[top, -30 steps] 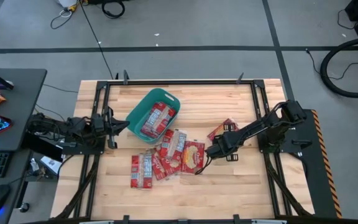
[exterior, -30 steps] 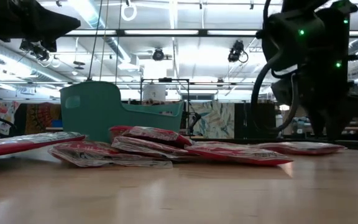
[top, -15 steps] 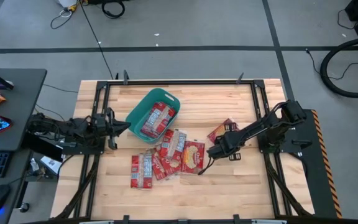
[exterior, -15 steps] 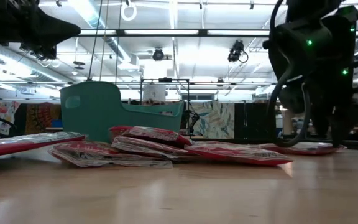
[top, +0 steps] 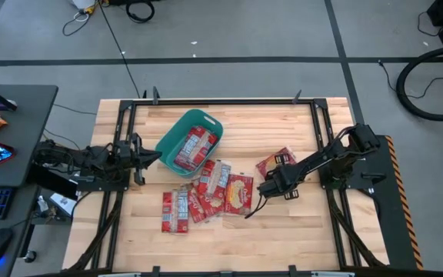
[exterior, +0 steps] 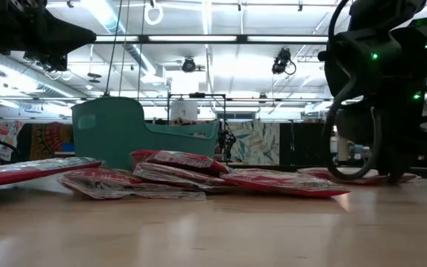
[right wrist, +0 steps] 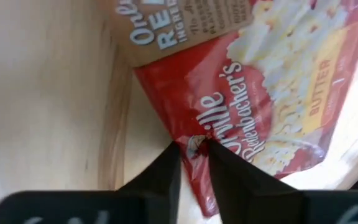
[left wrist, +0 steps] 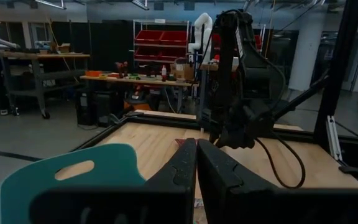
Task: Sort popcorn bags into baskets
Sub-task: Put the red popcorn bag into the blue bin
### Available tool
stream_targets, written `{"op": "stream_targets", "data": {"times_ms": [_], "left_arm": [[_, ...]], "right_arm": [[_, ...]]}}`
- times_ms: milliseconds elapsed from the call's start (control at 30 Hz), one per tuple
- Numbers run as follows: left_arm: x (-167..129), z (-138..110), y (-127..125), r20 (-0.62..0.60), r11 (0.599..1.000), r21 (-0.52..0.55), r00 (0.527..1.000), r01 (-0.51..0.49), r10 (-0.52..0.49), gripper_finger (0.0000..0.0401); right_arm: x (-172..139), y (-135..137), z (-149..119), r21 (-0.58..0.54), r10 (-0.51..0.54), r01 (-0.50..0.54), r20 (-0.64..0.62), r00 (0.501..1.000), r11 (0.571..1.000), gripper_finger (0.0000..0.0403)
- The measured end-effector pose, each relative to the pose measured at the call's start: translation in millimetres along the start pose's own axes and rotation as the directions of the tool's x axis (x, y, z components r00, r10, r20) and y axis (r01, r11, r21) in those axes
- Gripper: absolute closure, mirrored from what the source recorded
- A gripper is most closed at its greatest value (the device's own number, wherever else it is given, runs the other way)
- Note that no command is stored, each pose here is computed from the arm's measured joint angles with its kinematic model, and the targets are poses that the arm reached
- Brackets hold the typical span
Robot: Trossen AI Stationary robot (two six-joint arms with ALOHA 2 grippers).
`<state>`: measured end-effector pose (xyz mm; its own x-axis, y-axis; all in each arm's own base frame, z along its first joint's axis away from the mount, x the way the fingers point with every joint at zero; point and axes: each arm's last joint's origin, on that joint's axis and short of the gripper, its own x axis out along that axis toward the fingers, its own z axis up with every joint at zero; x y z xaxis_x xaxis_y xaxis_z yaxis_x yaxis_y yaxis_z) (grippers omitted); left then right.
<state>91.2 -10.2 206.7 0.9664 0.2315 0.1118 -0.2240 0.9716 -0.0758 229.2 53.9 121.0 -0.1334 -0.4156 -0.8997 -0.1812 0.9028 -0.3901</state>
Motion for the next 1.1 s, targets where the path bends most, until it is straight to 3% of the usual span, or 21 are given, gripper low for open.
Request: {"op": "stream_targets", "data": {"times_ms": [200, 567, 1100], "left_arm": [[0, 0, 0, 0.0, 1.0, 0.0, 1.0, 0.0, 0.0, 0.0383], [0, 0, 0, 0.001, 1.0, 0.0, 1.0, -0.001, 0.001, 0.0383], [0, 0, 0, -0.002, 1.0, 0.002, 1.0, -0.001, 0.001, 0.0383]], "right_arm": [[-1, 2, 3, 0.039, -0.006, 0.005, 0.035, 0.999, 0.999, 0.0394], [-31, -6, 23, 0.07, -0.027, 0.019, 0.113, 0.993, 0.997, 0.0398], [-98, -32, 57, 0.1, -0.194, 0.171, 0.324, 0.926, 0.98, 0.0401]]}}
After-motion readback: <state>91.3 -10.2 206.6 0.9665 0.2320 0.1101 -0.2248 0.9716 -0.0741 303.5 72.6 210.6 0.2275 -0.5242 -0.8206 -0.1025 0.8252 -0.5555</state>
